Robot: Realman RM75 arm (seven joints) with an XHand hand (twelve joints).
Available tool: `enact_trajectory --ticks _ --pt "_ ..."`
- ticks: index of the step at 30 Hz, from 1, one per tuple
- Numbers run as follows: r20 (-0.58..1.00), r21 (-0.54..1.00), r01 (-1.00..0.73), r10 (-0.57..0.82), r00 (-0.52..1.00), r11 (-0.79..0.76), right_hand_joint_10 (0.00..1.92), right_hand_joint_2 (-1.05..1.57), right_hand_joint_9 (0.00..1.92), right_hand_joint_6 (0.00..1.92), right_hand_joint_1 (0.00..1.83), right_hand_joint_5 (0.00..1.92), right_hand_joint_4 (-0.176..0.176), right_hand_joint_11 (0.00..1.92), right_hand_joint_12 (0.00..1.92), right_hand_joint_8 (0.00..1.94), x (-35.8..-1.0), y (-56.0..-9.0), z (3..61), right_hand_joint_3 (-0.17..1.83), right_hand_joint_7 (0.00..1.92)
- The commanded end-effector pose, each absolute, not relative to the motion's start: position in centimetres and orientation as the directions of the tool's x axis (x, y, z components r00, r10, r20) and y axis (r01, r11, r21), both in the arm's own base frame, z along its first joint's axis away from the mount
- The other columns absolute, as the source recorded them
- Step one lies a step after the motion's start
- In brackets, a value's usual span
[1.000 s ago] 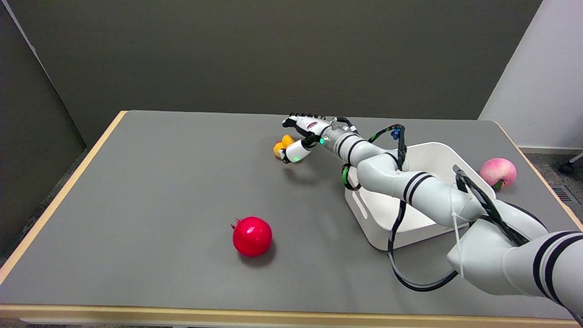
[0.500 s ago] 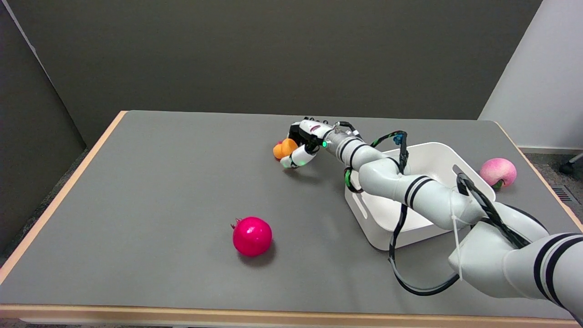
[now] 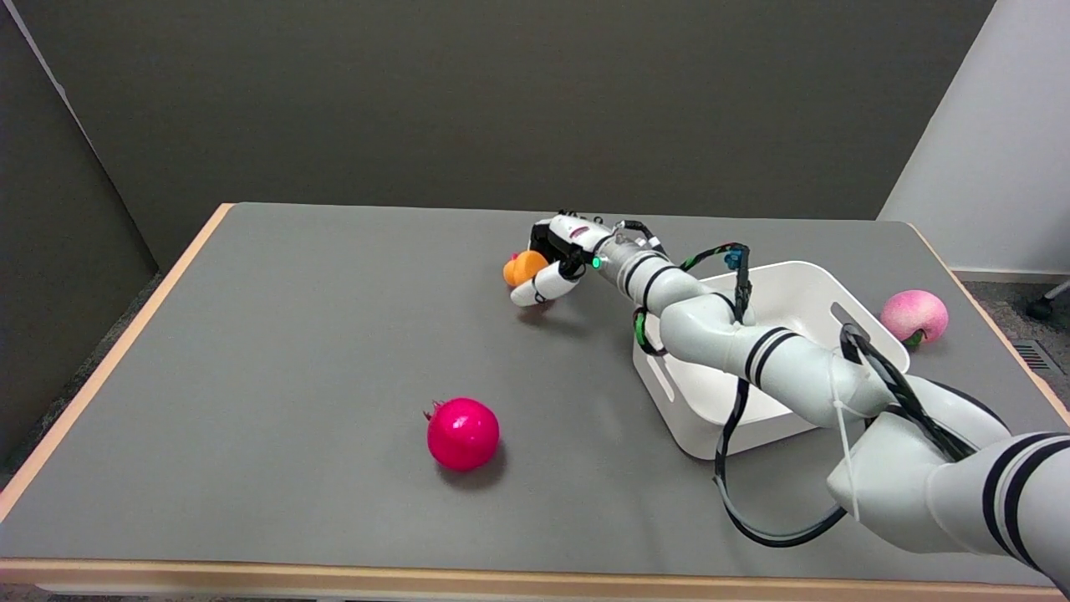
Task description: Pick up the yellow duck.
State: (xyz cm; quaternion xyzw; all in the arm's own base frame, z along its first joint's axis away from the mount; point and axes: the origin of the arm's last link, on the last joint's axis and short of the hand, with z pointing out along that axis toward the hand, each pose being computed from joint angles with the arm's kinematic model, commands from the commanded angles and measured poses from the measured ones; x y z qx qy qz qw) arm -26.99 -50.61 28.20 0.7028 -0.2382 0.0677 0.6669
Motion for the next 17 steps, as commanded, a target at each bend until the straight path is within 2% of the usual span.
enact_trajectory --ticks 1,7,9,17 --pt "0.523 0.851 -0.499 0.186 0.832 -0.163 1.73 1.28 0.68 1.59 1.14 0.46 -0.152 0.06 1.92 1.66 -16.1 -49.0 31.2 0.14 0.72" --pt "0.524 0.851 -0.469 0.415 0.743 -0.236 1.74 1.28 0.69 1.59 1.13 0.46 -0.144 0.07 1.92 1.66 -11.2 -43.3 34.8 0.15 0.73" --pt "0.474 0.878 -0.423 0.519 0.711 -0.223 1.75 1.29 0.69 1.6 1.12 0.46 -0.143 0.05 1.92 1.68 -9.8 -40.3 36.6 0.13 0.72" --pt "0.354 0.901 -0.427 0.694 0.627 -0.073 1.77 1.29 0.72 1.59 1.13 0.46 -0.151 0.09 1.92 1.66 -12.7 -30.0 41.5 0.12 0.73"
